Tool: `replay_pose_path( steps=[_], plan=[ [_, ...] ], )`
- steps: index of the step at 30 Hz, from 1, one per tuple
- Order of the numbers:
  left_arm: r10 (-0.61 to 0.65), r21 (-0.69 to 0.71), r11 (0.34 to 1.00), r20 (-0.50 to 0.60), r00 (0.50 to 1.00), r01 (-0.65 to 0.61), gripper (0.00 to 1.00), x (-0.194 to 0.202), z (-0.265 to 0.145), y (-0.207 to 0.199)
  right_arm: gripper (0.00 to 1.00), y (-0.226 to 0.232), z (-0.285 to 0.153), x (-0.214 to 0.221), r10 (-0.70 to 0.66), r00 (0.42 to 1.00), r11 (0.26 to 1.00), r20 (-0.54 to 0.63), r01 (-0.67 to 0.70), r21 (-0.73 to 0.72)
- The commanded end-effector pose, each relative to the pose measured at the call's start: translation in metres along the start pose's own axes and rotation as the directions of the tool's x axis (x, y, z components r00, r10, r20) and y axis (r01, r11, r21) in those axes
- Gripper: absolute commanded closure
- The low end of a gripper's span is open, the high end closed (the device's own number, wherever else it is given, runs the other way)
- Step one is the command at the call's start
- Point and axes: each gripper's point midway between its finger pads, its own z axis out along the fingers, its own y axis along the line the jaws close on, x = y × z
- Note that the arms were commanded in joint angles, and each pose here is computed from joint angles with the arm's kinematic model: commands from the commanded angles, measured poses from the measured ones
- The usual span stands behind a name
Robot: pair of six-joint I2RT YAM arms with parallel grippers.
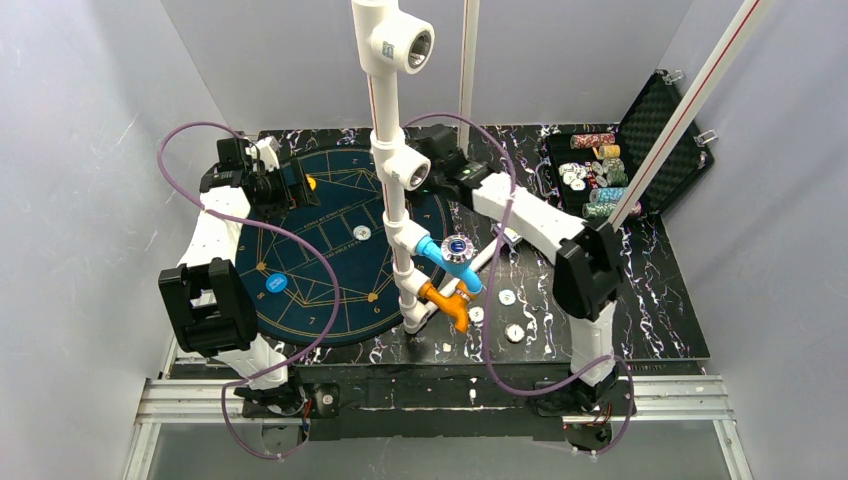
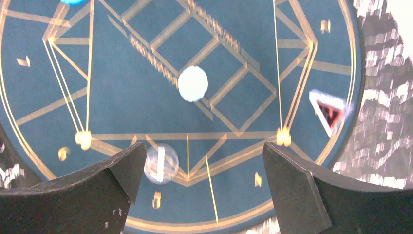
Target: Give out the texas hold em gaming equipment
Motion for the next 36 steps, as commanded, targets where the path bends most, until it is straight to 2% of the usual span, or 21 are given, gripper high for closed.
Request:
replay_pose_path(
  steps=[1,5,7,15,24,36],
  plan=[
    [0.025,0.013,1.0,0.033,0.999,-0.025,0.02,-0.008,-0.016,-0.008,0.02,-0.009,-0.053,0.06,0.078,0.987,0.997,-0.138,-0.079,0.004],
    [0.015,0.018,1.0,0.037,0.999,-0.016,0.02,-0.008,-0.014,-0.008,0.02,-0.012,-0.106,0.097,0.107,0.973,0.994,-0.203,-0.102,0.036],
    [0.01,0.024,1.0,0.035,0.999,-0.01,0.02,-0.008,-0.012,-0.008,0.04,-0.002,-0.131,0.12,0.108,0.956,0.994,-0.273,-0.104,0.028],
    [0.005,0.03,1.0,0.029,1.0,-0.006,0.02,-0.005,-0.01,-0.008,0.13,0.034,-0.192,0.226,0.126,0.838,0.991,-0.532,-0.078,0.112],
    [0.004,0.027,1.0,0.031,1.0,-0.005,0.02,-0.005,-0.01,-0.007,0.18,0.057,-0.202,0.269,0.165,0.757,0.986,-0.633,-0.104,0.133],
    [0.002,0.018,1.0,0.024,1.0,-0.003,0.02,-0.003,-0.008,-0.005,0.21,0.073,-0.188,0.288,0.178,0.713,0.983,-0.679,-0.097,0.155]
  ],
)
